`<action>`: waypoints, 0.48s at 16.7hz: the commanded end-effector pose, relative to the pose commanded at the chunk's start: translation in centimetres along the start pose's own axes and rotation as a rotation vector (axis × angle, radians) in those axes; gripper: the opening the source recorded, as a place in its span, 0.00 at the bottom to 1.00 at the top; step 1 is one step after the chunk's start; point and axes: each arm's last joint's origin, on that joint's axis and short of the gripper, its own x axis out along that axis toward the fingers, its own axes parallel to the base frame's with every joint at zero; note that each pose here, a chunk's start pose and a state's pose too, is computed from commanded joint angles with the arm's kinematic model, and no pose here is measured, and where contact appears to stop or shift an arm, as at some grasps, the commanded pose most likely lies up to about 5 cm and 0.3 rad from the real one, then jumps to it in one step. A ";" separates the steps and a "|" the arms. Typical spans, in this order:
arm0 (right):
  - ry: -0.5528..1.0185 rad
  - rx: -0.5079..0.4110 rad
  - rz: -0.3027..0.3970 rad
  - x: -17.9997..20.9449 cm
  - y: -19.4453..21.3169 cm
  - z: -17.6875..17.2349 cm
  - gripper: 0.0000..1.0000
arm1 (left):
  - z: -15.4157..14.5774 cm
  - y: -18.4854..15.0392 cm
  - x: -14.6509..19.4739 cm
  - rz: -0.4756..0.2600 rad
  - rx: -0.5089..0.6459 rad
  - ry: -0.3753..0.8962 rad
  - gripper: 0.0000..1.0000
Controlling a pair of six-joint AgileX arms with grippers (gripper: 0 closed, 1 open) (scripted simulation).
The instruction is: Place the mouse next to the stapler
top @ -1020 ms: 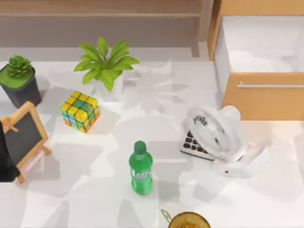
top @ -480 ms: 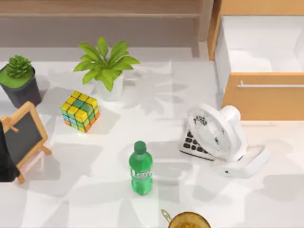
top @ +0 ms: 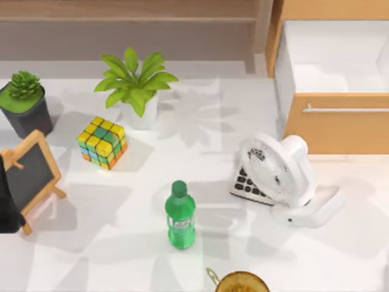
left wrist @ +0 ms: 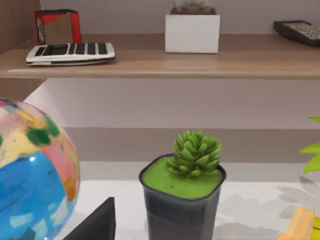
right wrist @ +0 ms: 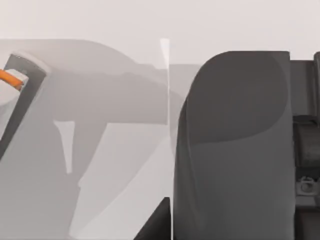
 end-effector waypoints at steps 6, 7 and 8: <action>-0.010 -0.003 0.000 -0.1 0.0 0.2 0.00 | 0.0 0.0 0.0 0.000 0.000 0.000 1.00; -0.028 -0.006 -0.003 -0.2 -0.1 0.4 0.00 | 0.0 0.0 0.0 0.000 0.000 0.000 1.00; -0.052 -0.010 -0.005 -0.4 -0.3 0.7 0.00 | 0.0 0.0 0.0 0.000 0.000 0.000 1.00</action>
